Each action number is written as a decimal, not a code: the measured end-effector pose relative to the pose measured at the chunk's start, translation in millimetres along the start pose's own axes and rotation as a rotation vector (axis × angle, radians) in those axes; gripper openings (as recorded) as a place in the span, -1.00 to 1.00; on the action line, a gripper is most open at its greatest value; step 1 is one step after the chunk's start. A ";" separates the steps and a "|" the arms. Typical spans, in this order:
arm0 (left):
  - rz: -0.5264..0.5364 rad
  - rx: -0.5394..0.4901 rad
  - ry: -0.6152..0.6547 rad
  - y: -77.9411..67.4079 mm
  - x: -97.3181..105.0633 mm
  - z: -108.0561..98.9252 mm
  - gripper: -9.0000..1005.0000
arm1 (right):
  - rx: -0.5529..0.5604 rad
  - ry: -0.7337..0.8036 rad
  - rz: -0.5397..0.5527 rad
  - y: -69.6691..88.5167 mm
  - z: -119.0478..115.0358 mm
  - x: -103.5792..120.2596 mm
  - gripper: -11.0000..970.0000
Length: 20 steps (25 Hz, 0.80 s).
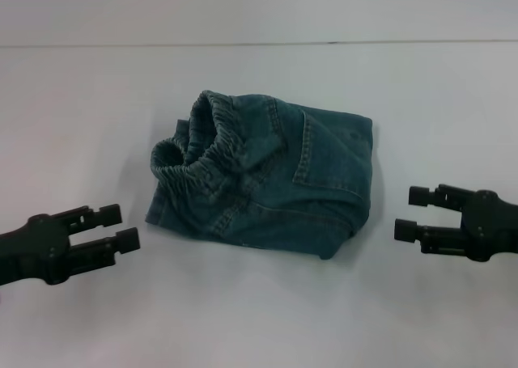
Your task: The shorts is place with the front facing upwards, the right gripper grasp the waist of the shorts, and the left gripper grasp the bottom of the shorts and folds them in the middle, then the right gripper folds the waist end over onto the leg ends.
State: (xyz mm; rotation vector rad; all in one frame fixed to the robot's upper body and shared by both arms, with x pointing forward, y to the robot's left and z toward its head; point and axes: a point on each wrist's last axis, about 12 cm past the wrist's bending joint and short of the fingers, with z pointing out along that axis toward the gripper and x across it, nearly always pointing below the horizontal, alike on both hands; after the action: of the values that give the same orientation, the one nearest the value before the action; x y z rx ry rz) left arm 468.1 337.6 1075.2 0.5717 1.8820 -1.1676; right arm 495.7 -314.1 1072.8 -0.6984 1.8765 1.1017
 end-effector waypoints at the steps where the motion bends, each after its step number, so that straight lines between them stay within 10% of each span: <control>1: 0.002 0.001 0.007 0.5 -0.5 1.5 0.46 | 0.001 0.000 0.007 0.0 0.2 2.8 0.88; 20: -0.008 0.017 0.004 2.8 -1.7 15.2 0.46 | -0.017 0.066 0.021 -2.9 24.0 3.6 0.87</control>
State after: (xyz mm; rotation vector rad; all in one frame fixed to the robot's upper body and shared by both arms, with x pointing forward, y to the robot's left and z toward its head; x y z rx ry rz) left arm 477.3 325.5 1071.7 0.5767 1.8815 -1.1890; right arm 505.2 -294.3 1062.0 -0.7344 1.9361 1.1215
